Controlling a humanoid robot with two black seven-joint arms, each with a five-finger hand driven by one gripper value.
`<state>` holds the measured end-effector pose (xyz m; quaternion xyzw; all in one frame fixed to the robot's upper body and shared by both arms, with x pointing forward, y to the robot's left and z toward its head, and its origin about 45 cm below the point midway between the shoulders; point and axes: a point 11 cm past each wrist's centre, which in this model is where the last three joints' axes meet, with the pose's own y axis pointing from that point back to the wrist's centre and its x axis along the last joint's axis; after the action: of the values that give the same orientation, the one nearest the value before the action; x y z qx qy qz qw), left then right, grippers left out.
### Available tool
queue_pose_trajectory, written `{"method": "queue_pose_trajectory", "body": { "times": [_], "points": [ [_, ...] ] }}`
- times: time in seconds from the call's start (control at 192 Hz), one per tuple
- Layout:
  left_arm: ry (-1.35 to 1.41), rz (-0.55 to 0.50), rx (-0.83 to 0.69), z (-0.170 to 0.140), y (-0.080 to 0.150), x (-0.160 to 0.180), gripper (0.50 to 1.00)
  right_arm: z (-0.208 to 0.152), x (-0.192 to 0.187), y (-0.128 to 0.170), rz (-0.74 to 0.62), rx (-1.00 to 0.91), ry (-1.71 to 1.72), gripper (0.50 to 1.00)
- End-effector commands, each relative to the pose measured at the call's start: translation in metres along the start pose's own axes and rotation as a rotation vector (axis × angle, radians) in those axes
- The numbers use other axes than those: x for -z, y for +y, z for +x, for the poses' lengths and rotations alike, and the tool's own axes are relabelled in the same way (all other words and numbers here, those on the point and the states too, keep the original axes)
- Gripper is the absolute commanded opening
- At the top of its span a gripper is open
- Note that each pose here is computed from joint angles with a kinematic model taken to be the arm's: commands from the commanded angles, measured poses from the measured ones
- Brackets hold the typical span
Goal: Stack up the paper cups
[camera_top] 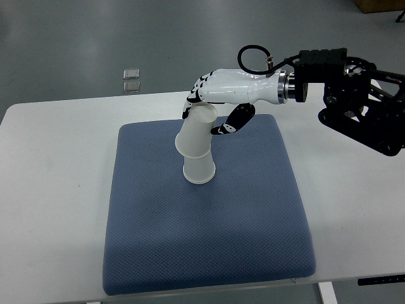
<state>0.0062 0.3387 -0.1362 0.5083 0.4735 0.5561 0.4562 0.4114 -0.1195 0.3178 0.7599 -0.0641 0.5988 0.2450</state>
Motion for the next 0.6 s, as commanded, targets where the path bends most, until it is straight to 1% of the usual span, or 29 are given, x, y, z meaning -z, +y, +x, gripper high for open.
{"method": "queue_pose_trajectory", "body": {
  "times": [0.0,0.156,0.266,0.318,0.375,0.553,0.574,0.594],
  "points": [
    [0.0,0.0,0.0,0.0,0.0,0.0,1.0,0.0,-0.002,0.001,-0.006,-0.002,-0.001,0.897],
    [0.0,0.0,0.0,0.0,0.0,0.0,1.0,-0.003,-0.005,0.003,-0.015,-0.009,-0.02,0.897],
    [0.0,0.0,0.0,0.0,0.0,0.0,1.0,-0.007,-0.02,0.012,-0.059,-0.036,-0.061,0.897],
    [0.0,0.0,-0.001,0.0,0.0,0.0,1.0,-0.004,-0.032,0.019,-0.091,-0.097,-0.114,0.897],
    [0.0,0.0,0.0,0.0,0.0,0.0,1.0,-0.009,-0.047,0.029,-0.131,-0.171,-0.219,0.897],
    [0.0,0.0,0.0,0.0,0.0,0.0,1.0,-0.018,-0.106,0.069,-0.31,-0.466,-0.699,0.897],
    [0.0,0.0,0.0,0.0,0.0,0.0,1.0,-0.021,-0.112,0.074,-0.325,-0.505,-0.764,0.897],
    [0.0,0.0,0.0,0.0,0.0,0.0,1.0,-0.021,-0.112,0.074,-0.325,-0.506,-0.765,0.897]
  ]
}}
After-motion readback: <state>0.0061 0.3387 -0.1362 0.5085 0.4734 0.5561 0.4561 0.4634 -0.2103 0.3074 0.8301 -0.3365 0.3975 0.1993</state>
